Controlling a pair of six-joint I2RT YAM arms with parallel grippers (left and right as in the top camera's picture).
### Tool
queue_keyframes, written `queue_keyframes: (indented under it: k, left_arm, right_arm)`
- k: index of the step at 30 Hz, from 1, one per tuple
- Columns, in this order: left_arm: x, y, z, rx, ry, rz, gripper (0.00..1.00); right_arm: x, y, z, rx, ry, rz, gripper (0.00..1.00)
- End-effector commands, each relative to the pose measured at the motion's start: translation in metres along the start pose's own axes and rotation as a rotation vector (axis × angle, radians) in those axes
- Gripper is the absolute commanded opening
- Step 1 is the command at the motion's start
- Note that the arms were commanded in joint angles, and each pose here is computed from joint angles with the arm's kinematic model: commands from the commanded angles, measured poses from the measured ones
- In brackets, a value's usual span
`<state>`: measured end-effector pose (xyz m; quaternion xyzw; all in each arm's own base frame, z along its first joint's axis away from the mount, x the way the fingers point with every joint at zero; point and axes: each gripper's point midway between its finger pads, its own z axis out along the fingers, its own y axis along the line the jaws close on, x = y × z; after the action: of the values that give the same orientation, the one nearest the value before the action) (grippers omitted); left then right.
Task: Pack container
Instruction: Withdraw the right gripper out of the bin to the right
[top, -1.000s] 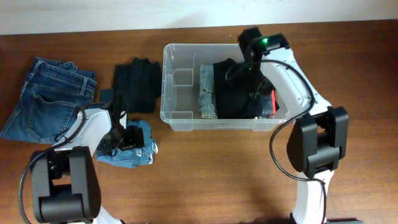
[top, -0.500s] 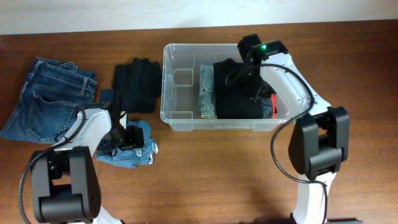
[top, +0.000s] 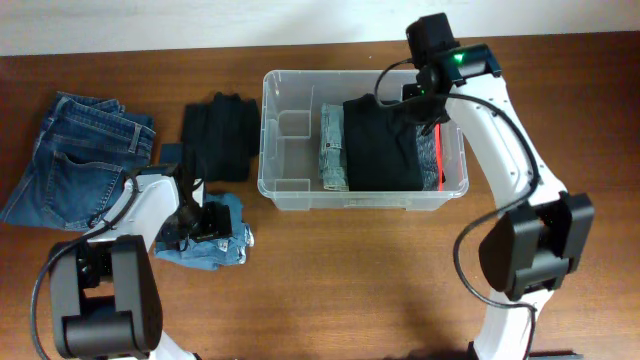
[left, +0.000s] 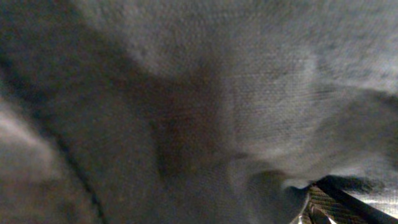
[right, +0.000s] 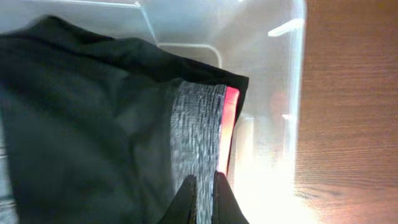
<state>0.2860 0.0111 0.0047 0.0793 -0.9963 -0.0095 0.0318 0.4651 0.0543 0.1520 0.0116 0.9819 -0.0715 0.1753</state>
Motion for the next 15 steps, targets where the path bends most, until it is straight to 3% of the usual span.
queue_keyframes:
  k: [1, 10, 15]
  left_arm:
    - [0.002, 0.0, 0.006, -0.009, 0.021, 0.016, 0.99]
    - [0.002, 0.0, 0.006, -0.009, 0.021, 0.016, 0.99]
    - [0.002, 0.0, 0.006, -0.009, 0.021, 0.016, 0.99]
  right_arm:
    - [0.018, 0.011, 0.035, -0.08, 0.084, -0.066, 0.04]
    - [0.028, 0.022, 0.05, -0.14, 0.122, -0.117, 0.04]
    - [0.012, 0.016, 0.012, -0.139, 0.071, -0.107, 0.04]
